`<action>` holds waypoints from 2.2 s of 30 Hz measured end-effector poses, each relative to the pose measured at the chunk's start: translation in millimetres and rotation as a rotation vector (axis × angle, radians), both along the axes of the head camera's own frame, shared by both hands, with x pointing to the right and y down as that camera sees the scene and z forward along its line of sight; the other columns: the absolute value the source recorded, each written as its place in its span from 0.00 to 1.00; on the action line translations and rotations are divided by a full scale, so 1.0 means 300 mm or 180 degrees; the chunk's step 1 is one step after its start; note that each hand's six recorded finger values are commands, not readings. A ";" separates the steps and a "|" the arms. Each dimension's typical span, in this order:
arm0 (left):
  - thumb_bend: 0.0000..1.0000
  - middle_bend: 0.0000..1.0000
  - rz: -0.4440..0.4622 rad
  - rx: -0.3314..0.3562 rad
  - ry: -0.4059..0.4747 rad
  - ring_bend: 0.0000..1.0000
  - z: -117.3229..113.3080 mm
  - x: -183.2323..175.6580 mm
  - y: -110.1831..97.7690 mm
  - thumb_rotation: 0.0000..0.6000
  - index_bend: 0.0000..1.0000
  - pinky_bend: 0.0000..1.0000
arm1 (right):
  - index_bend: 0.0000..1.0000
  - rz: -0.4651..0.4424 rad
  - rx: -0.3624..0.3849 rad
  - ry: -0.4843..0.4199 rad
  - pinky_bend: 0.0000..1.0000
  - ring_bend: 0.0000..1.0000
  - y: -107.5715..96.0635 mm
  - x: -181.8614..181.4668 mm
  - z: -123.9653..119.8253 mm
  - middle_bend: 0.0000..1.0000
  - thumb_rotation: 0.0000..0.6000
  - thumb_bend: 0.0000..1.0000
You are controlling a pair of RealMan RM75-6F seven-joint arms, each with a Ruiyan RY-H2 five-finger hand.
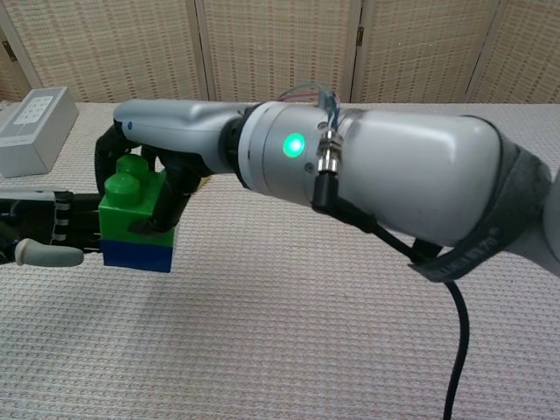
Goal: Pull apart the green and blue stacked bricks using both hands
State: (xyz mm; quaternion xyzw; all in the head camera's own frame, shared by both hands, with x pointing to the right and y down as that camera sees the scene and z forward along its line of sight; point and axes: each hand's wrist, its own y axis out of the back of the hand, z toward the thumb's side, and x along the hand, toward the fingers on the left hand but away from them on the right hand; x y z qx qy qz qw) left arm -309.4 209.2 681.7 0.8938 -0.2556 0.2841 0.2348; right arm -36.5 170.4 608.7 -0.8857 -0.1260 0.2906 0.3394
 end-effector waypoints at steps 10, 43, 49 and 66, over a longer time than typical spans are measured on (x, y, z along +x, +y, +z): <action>0.34 0.16 0.0001 0.0097 -0.0111 0.00 0.012 0.033 -0.004 1.00 0.19 0.01 | 0.92 0.0035 -0.0020 -0.0071 0.90 0.83 0.006 -0.027 0.005 0.72 1.00 0.43; 0.36 0.38 -0.0201 0.0226 -0.0324 0.06 0.032 0.038 -0.021 1.00 0.67 0.02 | 0.93 0.0068 0.0002 -0.0080 0.90 0.84 0.007 -0.021 0.005 0.72 1.00 0.43; 0.36 0.38 -0.0215 0.0195 -0.0389 0.06 0.041 0.034 -0.015 1.00 0.67 0.02 | 0.93 0.0119 0.0017 -0.0161 0.90 0.84 -0.004 -0.022 -0.023 0.72 1.00 0.43; 0.36 0.38 -0.0276 0.0189 -0.0418 0.06 0.050 0.027 -0.023 1.00 0.68 0.02 | 0.93 0.0170 0.0008 -0.0218 0.90 0.84 -0.024 -0.007 -0.039 0.72 1.00 0.43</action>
